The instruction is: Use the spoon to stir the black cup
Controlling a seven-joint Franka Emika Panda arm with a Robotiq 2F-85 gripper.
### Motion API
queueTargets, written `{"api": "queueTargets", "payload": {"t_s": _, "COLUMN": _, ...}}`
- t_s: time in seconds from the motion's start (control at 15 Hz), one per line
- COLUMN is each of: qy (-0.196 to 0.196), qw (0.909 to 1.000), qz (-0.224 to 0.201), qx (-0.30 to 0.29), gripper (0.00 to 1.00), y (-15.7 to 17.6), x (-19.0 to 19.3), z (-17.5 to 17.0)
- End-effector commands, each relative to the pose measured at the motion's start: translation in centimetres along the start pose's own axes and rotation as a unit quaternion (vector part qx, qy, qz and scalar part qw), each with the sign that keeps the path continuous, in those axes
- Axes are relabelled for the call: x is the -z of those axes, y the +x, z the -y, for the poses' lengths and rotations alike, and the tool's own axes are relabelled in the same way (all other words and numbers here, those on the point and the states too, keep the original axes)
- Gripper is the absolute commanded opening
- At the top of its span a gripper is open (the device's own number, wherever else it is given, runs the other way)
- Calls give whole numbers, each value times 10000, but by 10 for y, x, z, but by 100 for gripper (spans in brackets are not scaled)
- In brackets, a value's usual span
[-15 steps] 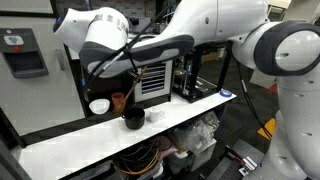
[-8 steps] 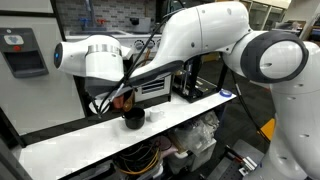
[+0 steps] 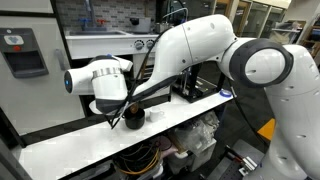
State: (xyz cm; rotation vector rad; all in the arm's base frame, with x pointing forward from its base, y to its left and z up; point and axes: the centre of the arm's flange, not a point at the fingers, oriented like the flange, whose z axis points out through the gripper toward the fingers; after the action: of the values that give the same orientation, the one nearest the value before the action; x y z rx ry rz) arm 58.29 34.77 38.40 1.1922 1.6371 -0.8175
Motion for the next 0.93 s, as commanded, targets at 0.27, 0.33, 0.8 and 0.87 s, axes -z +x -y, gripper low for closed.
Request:
{"api": "queueTargets", "payload": {"t_s": 0.27, "qy": -521, "qw": 9979, "qz": 384, "qx": -36, "gripper": 3, "y": 37, "x": -30, "z": -5}}
{"api": "queueTargets", "payload": {"t_s": 0.33, "qy": -602, "qw": 9975, "qz": 375, "qx": -54, "gripper": 3, "y": 43, "x": -32, "z": -6}}
{"api": "queueTargets", "payload": {"t_s": 0.8, "qy": -888, "qw": 9958, "qz": 235, "qx": 24, "gripper": 3, "y": 84, "x": -41, "z": -11}}
{"api": "queueTargets", "payload": {"t_s": 0.87, "qy": -923, "qw": 9955, "qz": 214, "qx": 31, "gripper": 3, "y": 86, "x": -41, "z": -11}}
